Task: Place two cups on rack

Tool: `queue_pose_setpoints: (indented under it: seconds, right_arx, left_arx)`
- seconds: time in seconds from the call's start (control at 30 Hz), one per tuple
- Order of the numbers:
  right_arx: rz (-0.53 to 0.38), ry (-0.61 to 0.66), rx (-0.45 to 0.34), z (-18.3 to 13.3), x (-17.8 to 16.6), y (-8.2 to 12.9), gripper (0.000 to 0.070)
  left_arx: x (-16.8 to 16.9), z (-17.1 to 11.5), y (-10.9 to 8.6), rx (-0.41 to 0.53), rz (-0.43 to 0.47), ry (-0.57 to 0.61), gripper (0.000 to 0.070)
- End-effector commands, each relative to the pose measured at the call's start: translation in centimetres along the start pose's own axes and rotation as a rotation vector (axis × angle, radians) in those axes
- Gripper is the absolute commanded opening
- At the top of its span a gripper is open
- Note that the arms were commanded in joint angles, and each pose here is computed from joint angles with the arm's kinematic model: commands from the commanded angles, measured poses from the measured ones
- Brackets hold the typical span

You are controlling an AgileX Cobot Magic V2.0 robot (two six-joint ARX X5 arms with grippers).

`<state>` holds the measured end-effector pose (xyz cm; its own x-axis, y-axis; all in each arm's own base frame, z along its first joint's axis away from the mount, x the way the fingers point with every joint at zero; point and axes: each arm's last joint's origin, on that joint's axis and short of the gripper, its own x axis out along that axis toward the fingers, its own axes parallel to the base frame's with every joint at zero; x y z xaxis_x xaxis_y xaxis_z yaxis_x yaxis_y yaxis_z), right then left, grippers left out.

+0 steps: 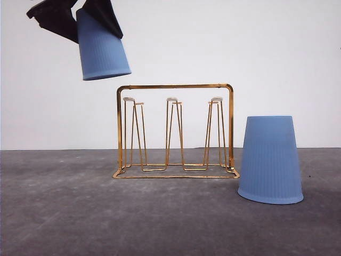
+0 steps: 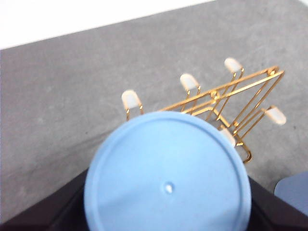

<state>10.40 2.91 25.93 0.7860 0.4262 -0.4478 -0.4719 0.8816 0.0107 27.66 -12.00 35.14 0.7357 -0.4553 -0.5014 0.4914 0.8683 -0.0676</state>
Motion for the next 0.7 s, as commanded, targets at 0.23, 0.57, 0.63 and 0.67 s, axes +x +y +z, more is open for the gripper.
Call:
queue_pose_setpoints:
  seconds: [0.23,0.57,0.63,0.67]
  right_arx:
    - [0.000,-0.022,0.003,0.5,-0.2,0.0,0.0466]
    - [-0.003,-0.050,-0.004,0.8,-0.2,0.0,0.0466]
    - [-0.004,-0.056,-0.006,0.9,-0.2,0.0,0.0466]
    - [-0.004,-0.059,-0.007,0.9,-0.2,0.0,0.0466]
  left_arx:
    - [4.5,-0.9,-0.2,-0.005,-0.022,0.065,0.0271]
    - [10.2,-3.2,0.0,0.015,-0.035,0.140,0.0274]
    - [11.0,-3.8,0.1,0.012,-0.035,0.166,0.0287]
    - [11.3,-4.0,0.1,0.011,-0.035,0.177,0.0318]
